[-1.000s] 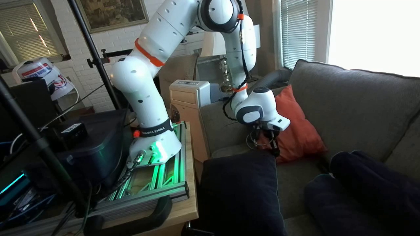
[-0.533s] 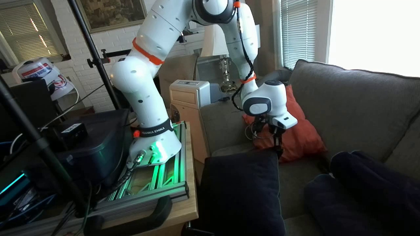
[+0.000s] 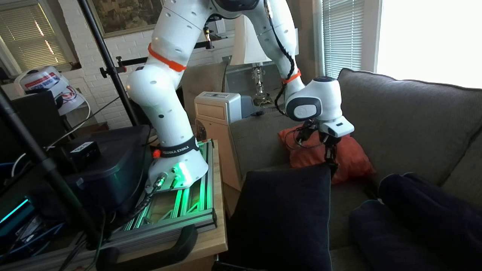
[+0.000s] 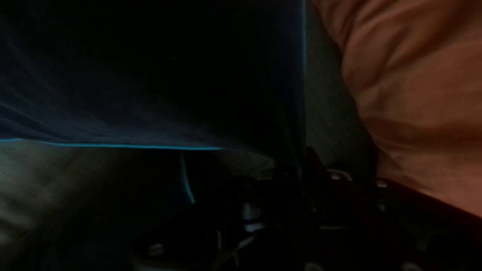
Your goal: Move the left black pillow to the right
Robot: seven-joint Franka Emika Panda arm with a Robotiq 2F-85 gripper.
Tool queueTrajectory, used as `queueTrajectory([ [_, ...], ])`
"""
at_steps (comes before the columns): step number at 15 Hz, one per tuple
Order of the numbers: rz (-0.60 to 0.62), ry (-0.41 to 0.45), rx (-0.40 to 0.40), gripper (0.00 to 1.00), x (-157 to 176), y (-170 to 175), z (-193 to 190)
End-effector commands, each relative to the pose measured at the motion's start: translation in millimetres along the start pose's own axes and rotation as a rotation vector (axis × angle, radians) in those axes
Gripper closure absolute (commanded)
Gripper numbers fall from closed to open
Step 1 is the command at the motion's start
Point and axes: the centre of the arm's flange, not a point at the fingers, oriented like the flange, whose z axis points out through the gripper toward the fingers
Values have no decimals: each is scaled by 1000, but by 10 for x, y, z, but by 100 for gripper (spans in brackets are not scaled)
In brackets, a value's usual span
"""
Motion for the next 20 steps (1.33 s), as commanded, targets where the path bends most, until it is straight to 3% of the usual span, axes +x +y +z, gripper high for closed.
queueTrajectory([
  [1, 68, 77, 20, 97, 303, -76, -549],
  [6, 130, 189, 42, 97, 603, -86, -1055],
  [12, 225, 322, -7, 97, 887, -18, -1476],
  [16, 335, 388, -11, 97, 1005, 48, -1702],
  [20, 501, 439, 49, 97, 1018, 19, -1830],
])
